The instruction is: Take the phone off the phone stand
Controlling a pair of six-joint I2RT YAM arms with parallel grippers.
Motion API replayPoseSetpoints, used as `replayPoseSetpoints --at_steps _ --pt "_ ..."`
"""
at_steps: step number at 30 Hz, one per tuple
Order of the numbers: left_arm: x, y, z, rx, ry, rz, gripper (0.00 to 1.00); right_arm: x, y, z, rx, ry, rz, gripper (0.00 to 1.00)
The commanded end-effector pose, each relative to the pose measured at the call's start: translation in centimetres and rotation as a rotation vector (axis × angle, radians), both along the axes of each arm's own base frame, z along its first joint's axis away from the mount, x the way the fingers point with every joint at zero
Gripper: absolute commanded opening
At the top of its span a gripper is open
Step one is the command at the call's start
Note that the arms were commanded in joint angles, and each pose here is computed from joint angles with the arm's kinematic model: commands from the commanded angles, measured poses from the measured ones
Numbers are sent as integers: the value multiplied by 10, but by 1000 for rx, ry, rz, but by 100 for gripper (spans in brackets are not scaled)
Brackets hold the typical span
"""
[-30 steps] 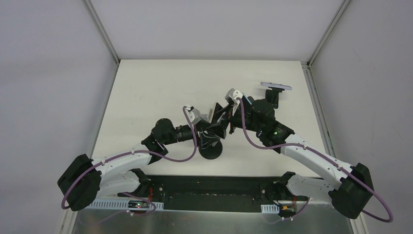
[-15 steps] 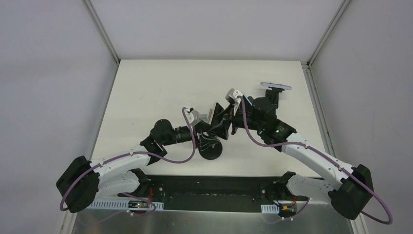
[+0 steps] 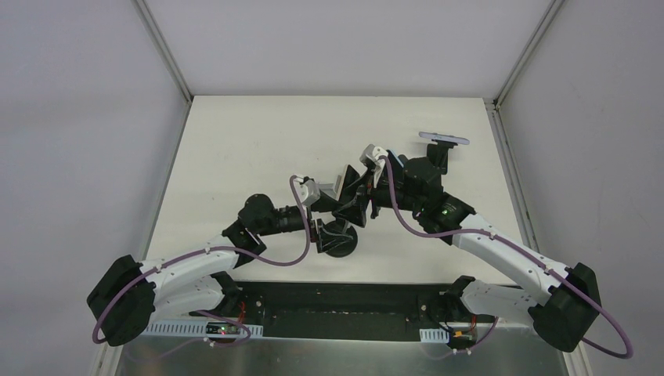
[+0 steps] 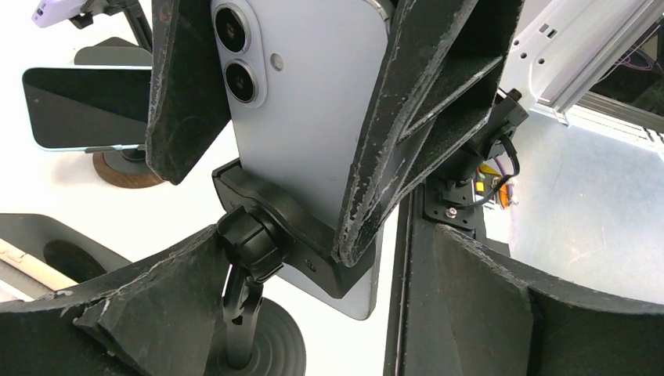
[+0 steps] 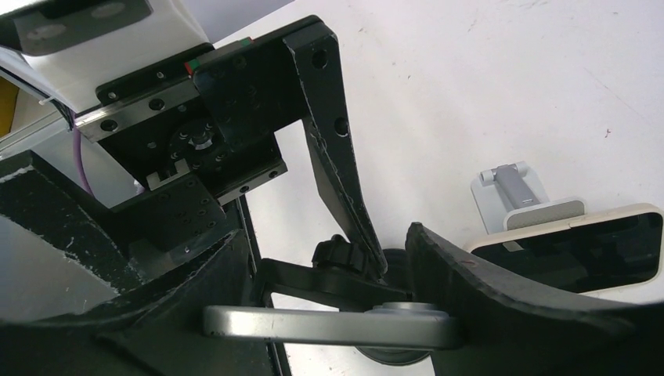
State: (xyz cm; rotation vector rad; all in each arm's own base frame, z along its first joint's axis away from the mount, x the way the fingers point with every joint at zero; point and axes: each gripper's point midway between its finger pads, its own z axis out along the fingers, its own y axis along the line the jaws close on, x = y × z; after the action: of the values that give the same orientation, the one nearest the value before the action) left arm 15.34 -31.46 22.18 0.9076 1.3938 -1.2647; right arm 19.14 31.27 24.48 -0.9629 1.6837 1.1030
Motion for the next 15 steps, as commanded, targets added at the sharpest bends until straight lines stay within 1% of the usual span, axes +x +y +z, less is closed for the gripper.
replayPoseSetpoints --at_steps 1,7,15 --pt "-37 1 29 -82 -59 -161 99 20 -9 9 -13 -59 -83 0" --pt "-37 8 42 -108 -74 -142 99 3 -6 21 14 -36 3 0" --pt "-29 25 44 -129 -72 -65 99 -17 -2 41 70 2 83 0"
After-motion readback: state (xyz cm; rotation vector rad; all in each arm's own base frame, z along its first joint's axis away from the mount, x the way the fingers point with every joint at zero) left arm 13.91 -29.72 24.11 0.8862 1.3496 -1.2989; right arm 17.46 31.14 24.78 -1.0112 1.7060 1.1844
